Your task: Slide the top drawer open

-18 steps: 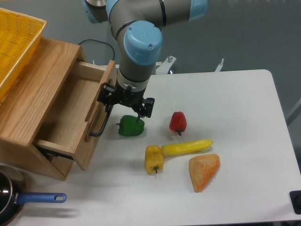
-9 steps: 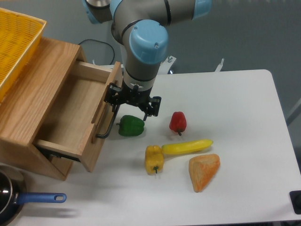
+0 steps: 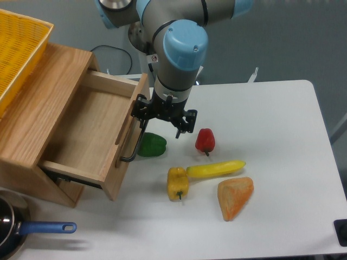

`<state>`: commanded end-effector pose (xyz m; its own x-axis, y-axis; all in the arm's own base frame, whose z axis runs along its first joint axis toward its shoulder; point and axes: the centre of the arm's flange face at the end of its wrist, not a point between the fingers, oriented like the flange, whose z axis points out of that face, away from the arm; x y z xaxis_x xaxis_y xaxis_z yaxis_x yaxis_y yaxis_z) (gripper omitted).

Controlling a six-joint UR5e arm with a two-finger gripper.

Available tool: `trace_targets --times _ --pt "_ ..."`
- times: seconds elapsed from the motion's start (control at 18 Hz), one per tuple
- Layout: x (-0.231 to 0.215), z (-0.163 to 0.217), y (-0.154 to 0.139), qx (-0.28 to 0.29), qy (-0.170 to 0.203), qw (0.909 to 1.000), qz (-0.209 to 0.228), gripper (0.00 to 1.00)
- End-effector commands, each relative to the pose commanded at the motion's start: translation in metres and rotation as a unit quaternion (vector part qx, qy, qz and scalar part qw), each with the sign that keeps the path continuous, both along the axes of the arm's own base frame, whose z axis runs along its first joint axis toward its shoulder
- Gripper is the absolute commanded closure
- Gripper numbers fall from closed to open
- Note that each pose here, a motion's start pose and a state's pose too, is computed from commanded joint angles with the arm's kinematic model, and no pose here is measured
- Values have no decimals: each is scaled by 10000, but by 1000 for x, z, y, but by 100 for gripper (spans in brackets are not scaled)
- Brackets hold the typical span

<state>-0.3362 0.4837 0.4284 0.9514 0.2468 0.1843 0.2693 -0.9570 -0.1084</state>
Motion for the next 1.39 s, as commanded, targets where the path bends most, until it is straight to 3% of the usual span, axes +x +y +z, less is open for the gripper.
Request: trace_targets --times 1.06,1.39 --pt "-13 0 -9 4 47 9999 -95 0" --pt "-6 21 -5 186 105 9997 -117 0"
